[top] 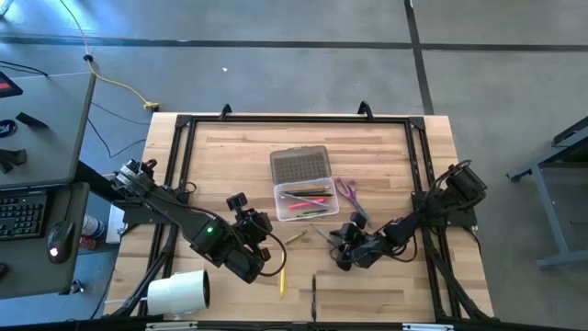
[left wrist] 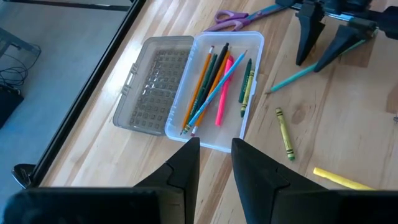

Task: Pick & place school supplies into a supply box
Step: Put the blue pencil into the black supply box

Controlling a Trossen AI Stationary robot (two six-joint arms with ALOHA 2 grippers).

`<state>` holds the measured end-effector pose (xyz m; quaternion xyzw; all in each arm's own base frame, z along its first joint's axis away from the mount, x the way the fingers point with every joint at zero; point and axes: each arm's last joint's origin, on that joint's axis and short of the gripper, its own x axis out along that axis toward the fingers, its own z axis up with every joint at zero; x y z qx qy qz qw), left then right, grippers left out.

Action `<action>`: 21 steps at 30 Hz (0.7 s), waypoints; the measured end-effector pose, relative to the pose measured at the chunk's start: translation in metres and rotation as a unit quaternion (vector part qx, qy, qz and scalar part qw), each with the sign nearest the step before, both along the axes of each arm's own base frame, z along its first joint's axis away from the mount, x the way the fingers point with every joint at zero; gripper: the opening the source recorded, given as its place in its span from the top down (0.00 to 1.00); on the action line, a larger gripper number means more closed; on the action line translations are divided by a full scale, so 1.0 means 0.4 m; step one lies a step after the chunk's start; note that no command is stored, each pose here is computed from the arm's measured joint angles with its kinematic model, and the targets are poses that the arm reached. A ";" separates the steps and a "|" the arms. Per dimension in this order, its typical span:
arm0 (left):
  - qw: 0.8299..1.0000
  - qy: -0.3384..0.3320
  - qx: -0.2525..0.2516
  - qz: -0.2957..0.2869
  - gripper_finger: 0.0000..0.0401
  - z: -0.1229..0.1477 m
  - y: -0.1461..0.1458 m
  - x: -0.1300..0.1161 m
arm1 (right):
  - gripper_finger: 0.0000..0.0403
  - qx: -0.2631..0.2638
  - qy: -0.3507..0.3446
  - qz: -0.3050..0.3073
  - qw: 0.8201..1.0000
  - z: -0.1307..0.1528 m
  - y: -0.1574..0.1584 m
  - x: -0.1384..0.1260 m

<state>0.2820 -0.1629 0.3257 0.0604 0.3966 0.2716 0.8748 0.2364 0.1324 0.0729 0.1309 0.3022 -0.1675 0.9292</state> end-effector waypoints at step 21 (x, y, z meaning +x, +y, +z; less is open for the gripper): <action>1.000 -0.001 0.000 0.000 0.68 0.000 0.000 0.000 | 0.79 -0.059 0.023 -0.014 0.998 -0.030 0.041 0.035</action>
